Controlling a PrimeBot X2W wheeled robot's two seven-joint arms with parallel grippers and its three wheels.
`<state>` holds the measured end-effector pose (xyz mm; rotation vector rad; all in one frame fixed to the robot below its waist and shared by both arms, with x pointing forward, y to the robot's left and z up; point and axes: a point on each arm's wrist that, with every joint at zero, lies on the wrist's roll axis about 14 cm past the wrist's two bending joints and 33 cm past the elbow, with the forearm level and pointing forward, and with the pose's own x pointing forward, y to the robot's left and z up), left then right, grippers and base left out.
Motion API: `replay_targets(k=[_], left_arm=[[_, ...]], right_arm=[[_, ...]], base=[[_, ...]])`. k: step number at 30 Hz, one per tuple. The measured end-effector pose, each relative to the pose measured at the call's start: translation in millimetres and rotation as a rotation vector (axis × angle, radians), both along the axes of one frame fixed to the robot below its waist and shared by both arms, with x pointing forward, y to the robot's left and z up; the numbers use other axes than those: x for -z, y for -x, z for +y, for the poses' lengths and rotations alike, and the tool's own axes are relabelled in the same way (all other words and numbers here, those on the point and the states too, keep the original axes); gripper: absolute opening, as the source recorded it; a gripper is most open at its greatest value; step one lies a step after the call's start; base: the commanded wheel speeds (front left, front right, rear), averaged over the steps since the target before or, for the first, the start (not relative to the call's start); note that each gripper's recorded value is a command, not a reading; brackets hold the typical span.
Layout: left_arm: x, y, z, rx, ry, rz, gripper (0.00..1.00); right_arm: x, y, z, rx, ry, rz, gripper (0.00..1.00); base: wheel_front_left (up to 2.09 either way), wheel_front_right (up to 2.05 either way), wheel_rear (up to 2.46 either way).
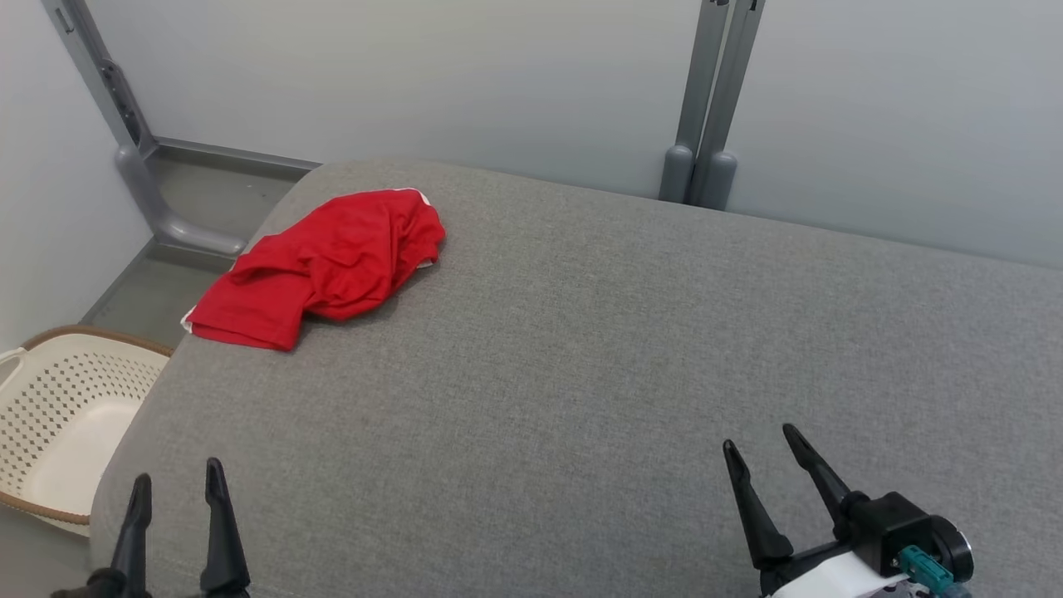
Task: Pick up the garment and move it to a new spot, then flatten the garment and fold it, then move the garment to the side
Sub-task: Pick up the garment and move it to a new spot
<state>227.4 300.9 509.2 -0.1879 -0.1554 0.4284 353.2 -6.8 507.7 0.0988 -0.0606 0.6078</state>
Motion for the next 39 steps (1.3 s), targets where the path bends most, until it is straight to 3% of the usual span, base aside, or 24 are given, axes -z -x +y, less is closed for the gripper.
replay_targets(k=[5,8,18,21,28,34,35,36,37,39], left_arm=[[-25,-34,11,-0.003,0.03,-0.09,1.0],[-16,-59,13,0.008,0.048,-0.055,1.0],[62,-199,-2,0.173,0.173,0.298,1.0],[85,-227,9,0.163,0.178,0.4,1.0],[136,-266,41,0.073,0.197,0.55,1.0],[176,-277,46,0.052,0.217,0.667,1.0],[179,-279,45,0.059,0.221,0.677,0.58],[180,-281,45,0.07,0.214,0.68,0.58],[179,-282,47,0.074,0.196,0.674,0.0],[179,-279,45,0.097,0.162,0.688,0.0]], right_arm=[[-7,-24,-14,0.019,0.023,-0.044,1.0],[-3,-41,-23,0.03,0.035,-0.049,1.0],[46,-105,-54,0.065,0.084,0.014,1.0],[64,-119,-58,0.066,0.091,0.039,1.0],[114,-128,-73,0.079,0.116,0.133,1.0],[131,-127,-91,0.114,0.127,0.172,1.0],[132,-127,-96,0.131,0.126,0.176,1.0],[132,-127,-98,0.142,0.126,0.179,1.0],[131,-126,-100,0.152,0.124,0.181,1.0],[130,-123,-102,0.167,0.117,0.192,1.0]], base=[[0.0,0.0,0.0],[0.0,0.0,0.0],[0.0,0.0,0.0],[0.0,0.0,0.0],[0.0,0.0,0.0],[0.0,0.0,0.0],[0.0,0.0,0.0],[0.0,0.0,0.0],[0.0,0.0,0.0],[0.0,0.0,0.0]])
